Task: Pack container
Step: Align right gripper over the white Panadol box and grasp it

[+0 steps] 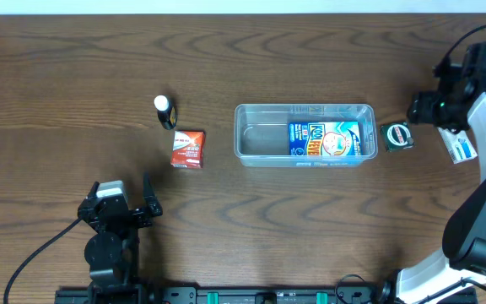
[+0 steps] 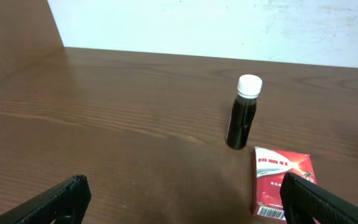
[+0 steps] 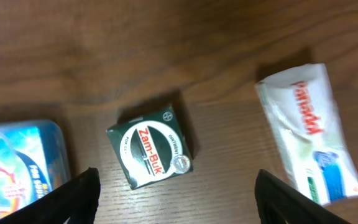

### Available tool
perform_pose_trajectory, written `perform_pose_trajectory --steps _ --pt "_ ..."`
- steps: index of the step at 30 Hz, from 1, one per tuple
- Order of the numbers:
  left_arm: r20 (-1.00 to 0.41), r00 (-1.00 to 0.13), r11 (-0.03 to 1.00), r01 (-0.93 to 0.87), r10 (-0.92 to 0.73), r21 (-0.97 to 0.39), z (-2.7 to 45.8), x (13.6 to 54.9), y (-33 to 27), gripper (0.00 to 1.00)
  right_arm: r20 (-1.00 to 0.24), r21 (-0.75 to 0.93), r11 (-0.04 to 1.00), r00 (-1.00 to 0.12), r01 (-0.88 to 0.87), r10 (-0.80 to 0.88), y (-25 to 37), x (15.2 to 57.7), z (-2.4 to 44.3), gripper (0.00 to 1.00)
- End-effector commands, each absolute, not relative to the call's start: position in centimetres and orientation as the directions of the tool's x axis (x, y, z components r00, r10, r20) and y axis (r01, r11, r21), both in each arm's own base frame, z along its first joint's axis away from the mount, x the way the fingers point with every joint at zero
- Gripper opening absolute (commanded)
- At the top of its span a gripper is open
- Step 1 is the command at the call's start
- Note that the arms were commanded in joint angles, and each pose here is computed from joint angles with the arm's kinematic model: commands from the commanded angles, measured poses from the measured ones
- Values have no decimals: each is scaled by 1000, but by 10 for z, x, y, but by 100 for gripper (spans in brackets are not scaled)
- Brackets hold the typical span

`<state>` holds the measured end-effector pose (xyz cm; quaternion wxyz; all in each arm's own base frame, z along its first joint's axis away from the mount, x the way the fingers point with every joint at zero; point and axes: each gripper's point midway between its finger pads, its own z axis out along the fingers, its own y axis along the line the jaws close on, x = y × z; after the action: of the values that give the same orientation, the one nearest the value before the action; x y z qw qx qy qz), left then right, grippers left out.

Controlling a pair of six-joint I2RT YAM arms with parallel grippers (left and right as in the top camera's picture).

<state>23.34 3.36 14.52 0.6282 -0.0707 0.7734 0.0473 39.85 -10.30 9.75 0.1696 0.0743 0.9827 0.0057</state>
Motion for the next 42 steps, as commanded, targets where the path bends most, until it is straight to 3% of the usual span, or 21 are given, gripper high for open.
perform_pose_trajectory --steps 1,17,23,28,42 --pt "-972 -230 987 -162 -40 -2 132 234 33 98 -319 32 997 -945 68 74 -94 395 79 81" --pt "-972 -230 987 -162 -40 -2 132 234 33 98 -337 -26 999 -941 32 22 -97 397 65 81" --pt "-972 -230 987 -162 -40 -2 132 234 33 98 -324 -204 971 -944 124 52 -141 389 71 99" --pt "-972 -230 987 -162 -40 -2 132 234 33 98 -309 -119 985 -947 127 85 -142 380 66 99" --pt "-972 -230 987 -162 -40 -2 132 234 33 98 -357 -214 960 -929 182 97 -192 378 71 99"
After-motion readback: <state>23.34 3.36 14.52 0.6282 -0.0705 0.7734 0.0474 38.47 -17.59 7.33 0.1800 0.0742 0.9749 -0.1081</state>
